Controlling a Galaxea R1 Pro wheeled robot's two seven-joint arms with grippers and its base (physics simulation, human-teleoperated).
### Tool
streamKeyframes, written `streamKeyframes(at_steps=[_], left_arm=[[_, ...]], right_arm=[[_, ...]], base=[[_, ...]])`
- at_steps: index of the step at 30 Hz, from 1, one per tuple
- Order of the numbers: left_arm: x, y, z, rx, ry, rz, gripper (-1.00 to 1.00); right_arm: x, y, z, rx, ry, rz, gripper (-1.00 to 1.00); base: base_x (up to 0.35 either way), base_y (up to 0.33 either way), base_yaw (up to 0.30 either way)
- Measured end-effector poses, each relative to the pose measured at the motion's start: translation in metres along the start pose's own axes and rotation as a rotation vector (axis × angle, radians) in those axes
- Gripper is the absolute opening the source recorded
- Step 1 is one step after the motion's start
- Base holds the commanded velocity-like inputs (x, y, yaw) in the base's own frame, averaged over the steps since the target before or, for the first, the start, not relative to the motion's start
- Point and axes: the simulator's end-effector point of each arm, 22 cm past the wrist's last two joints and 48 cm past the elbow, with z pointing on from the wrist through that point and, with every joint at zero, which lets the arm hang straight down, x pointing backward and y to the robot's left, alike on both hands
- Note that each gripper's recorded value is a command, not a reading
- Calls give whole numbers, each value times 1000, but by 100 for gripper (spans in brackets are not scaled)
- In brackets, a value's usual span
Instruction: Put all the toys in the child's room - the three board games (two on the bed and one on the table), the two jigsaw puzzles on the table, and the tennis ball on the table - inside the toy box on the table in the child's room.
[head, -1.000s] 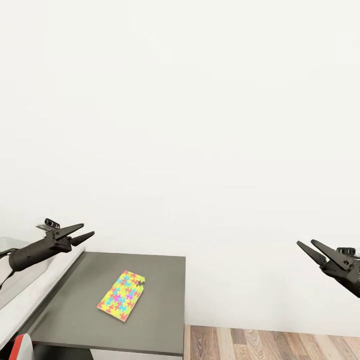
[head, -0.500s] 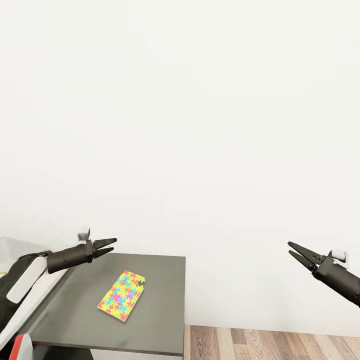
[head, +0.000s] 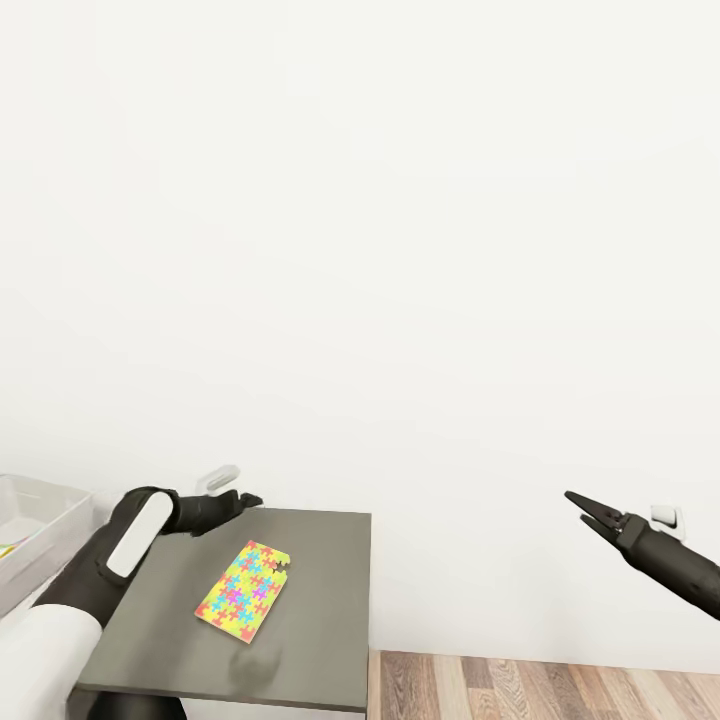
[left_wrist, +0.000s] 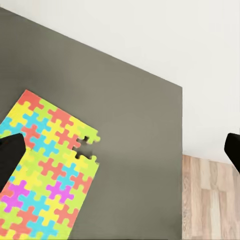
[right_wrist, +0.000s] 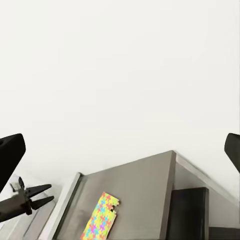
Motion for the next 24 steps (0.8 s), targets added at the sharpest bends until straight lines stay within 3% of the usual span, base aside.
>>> streamKeyframes(at_steps=[4, 8, 10, 15, 24], left_arm=[[12, 9, 15, -122, 32, 26, 100], [21, 19, 37, -265, 92, 82, 100], [8, 22, 39, -304, 76, 103, 100], [-14, 20, 40, -337, 28, 128, 100], [-28, 23, 36, -351, 7, 133, 100]], right_arm=[[5, -5, 3, 26, 16, 0, 100], [22, -1, 14, 23, 65, -6, 100], [31, 3, 21, 17, 90, -10, 100], [40, -4, 28, 63, 115, -20, 100], [42, -10, 29, 91, 119, -23, 100]], base=[[0, 0, 0], [0, 0, 0], [0, 0, 0], [0, 0, 0], [0, 0, 0]])
